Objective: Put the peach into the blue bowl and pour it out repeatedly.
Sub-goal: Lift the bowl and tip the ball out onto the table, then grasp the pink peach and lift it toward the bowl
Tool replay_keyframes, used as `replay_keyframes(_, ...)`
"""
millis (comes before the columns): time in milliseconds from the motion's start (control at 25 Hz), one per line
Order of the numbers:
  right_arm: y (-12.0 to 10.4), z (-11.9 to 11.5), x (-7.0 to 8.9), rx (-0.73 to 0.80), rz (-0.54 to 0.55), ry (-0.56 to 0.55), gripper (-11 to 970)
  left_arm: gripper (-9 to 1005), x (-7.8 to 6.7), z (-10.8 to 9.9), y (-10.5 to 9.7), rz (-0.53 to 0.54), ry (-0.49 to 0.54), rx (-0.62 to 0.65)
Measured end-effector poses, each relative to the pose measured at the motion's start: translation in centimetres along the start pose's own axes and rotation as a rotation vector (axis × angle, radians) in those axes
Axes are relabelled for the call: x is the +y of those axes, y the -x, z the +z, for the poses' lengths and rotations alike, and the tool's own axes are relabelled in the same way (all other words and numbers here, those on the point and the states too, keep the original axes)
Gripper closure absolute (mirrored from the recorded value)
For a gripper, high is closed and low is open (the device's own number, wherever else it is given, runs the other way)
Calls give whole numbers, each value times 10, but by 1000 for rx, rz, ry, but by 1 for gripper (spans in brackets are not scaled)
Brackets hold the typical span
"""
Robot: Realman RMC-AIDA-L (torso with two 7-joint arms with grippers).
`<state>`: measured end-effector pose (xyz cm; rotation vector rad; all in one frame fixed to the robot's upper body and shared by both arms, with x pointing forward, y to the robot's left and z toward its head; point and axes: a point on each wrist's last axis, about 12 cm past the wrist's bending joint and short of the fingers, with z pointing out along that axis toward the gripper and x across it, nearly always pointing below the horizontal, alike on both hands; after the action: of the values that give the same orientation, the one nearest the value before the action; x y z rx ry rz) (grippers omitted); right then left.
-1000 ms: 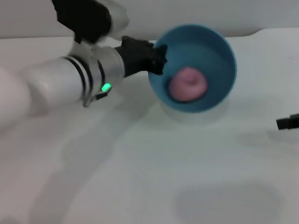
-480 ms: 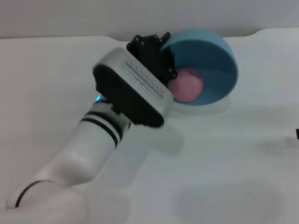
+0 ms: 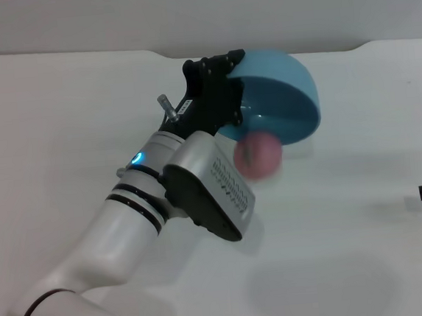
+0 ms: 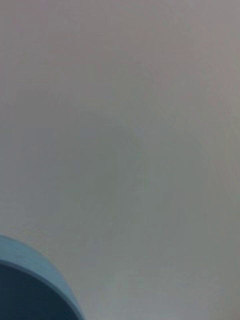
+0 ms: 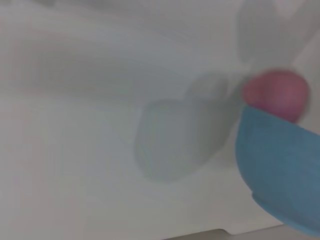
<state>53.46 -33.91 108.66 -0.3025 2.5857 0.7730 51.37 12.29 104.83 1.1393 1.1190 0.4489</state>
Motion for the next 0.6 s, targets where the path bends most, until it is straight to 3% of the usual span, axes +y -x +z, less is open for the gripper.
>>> replay_keyframes(160,-1,2,1,5,0,4,454,996,-1,-1,-1,51,0,-7)
replay_keyframes(280,-1,4,2,11,-4,12,455,996,-1,1,-4,10,-11,11)
replay_keyframes(440,3,9,8,18,-12,41,456,996,8,10,-9,-180,-3,77)
replay_keyframes(480,4,10,9,21,-18,47,456,996,8,10,-9,-180,-3,77)
replay_keyframes(520,6,12,11,23,-26,54,457,996,15,17,-14,-289,-3,127)
replay_keyframes(600,11,16,18,25,-53,73,457,996,26,26,-23,-408,-22,199)
